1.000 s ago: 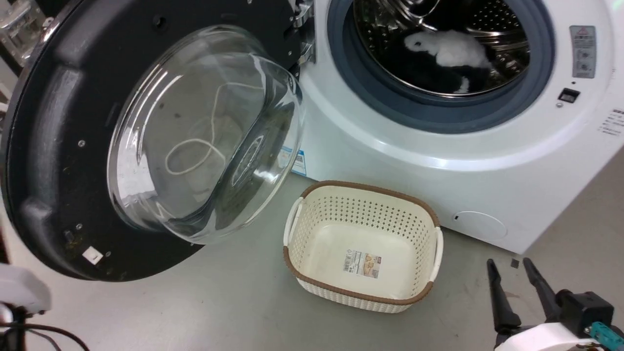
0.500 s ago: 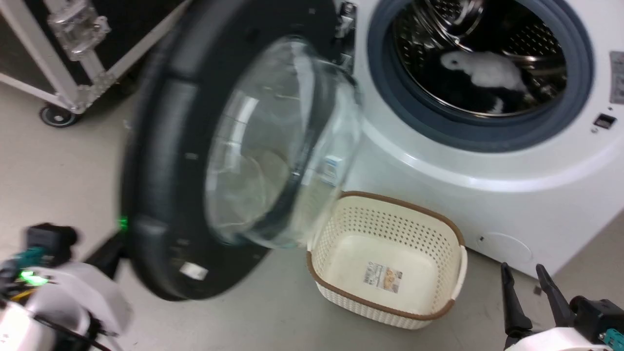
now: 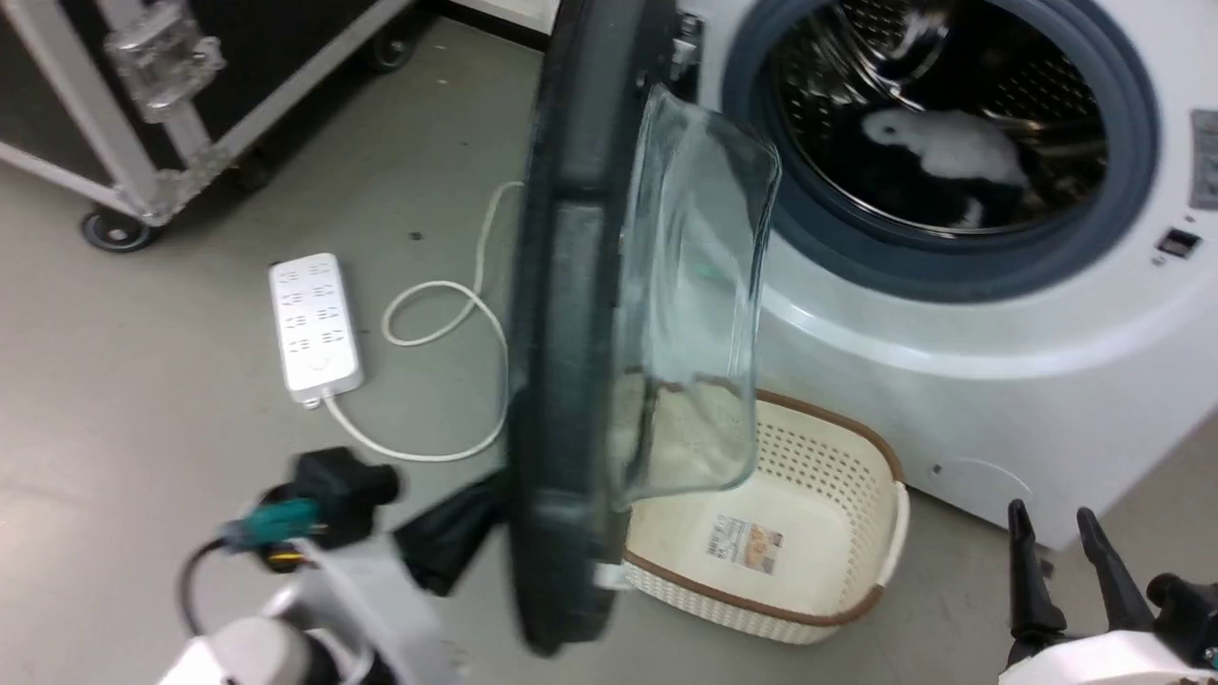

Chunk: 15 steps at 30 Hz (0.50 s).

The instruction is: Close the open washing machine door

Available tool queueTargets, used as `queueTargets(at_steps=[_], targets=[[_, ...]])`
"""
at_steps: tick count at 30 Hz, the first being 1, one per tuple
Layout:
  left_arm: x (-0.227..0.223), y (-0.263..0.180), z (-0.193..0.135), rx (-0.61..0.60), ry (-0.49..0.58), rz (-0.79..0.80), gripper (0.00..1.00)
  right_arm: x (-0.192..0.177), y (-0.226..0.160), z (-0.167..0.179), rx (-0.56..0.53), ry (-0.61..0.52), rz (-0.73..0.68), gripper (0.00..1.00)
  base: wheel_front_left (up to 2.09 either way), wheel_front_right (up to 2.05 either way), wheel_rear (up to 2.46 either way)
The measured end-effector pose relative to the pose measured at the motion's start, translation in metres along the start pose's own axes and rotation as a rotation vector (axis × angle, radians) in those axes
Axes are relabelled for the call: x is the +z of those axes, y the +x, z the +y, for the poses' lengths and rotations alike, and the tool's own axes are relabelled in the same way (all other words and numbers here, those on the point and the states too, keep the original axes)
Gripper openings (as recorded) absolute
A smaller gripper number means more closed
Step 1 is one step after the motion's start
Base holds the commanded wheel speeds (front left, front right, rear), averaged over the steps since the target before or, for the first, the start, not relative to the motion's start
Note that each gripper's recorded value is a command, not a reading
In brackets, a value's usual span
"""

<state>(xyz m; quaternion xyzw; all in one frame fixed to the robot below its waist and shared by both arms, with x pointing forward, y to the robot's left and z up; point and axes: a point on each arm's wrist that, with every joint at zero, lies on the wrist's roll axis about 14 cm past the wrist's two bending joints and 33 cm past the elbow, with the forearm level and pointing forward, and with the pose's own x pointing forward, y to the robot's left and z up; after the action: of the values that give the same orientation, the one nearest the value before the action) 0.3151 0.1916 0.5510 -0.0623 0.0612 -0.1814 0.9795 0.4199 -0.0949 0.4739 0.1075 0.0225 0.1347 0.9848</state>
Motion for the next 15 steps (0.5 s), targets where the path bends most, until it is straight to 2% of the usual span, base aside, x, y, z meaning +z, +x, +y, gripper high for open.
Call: queueTargets(at_steps=[7, 15], targets=[[-0.012, 0.055, -0.055, -0.241, -0.006, 0.037, 0.00, 0.011, -0.010, -0.034, -0.103, 0.034, -0.049, 1.00, 0.00, 0.00, 0.00], [-0.014, 0.131, -0.099, -0.428, 0.016, 0.048, 0.00, 0.018, -0.041, -0.086, -0.268, 0.050, -0.084, 1.00, 0.00, 0.00, 0.00]])
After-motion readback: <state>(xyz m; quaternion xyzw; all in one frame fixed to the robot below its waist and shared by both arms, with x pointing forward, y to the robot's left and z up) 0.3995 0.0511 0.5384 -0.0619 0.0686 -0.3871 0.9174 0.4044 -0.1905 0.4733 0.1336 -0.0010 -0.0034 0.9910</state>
